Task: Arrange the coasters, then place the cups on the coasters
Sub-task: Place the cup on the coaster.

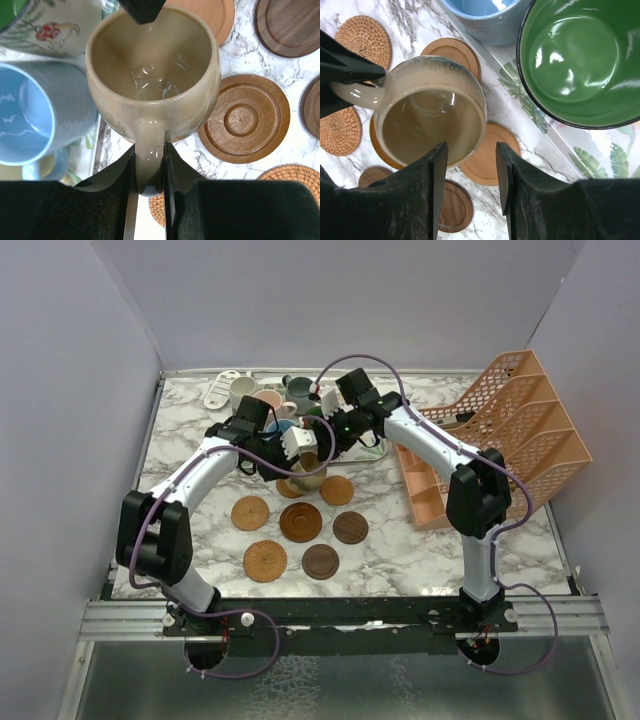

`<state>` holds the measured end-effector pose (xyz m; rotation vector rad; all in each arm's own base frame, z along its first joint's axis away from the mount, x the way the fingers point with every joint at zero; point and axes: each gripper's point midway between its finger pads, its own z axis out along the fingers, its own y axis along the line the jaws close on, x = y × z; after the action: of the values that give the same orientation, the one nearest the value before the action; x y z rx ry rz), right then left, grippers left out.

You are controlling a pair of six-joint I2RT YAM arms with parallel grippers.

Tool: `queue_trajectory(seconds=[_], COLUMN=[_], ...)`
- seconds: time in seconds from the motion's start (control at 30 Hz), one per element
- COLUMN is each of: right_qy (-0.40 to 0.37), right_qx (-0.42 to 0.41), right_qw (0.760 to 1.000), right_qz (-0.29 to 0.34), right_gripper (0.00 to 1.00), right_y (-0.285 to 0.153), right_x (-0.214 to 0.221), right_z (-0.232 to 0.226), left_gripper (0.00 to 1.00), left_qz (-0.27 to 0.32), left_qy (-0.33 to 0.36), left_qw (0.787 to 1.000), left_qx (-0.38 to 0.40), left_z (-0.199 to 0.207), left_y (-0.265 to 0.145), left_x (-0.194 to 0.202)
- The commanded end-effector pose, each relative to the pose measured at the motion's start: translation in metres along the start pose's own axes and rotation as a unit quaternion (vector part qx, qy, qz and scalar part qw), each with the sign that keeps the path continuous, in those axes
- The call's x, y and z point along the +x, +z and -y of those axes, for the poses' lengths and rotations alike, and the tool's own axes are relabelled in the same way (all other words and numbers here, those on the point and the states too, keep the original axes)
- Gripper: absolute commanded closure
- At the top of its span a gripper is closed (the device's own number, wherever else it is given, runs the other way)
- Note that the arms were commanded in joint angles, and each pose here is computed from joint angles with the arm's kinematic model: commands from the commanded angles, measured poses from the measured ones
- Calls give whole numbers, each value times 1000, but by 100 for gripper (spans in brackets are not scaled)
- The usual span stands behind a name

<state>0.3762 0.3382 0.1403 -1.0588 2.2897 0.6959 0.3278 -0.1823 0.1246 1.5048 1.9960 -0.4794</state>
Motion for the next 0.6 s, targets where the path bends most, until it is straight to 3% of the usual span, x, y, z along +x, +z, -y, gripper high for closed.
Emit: queue_trajectory(seconds=[0.0, 0.57], right_qy=[-14, -14], right_qx=[-35, -49], right_qw=[999, 996], right_qz=[36, 67], right_gripper=[53, 51], right_y=[-20, -47], right_x=[-25, -31], right_z=[-15, -3], left_gripper=[100, 100], left_qz=[101, 164], left_qy=[20, 2], left_qw=[994, 985], left_qx=[-26, -55], left_z=[-12, -20], left_y=[-24, -27], left_x=[-39, -17])
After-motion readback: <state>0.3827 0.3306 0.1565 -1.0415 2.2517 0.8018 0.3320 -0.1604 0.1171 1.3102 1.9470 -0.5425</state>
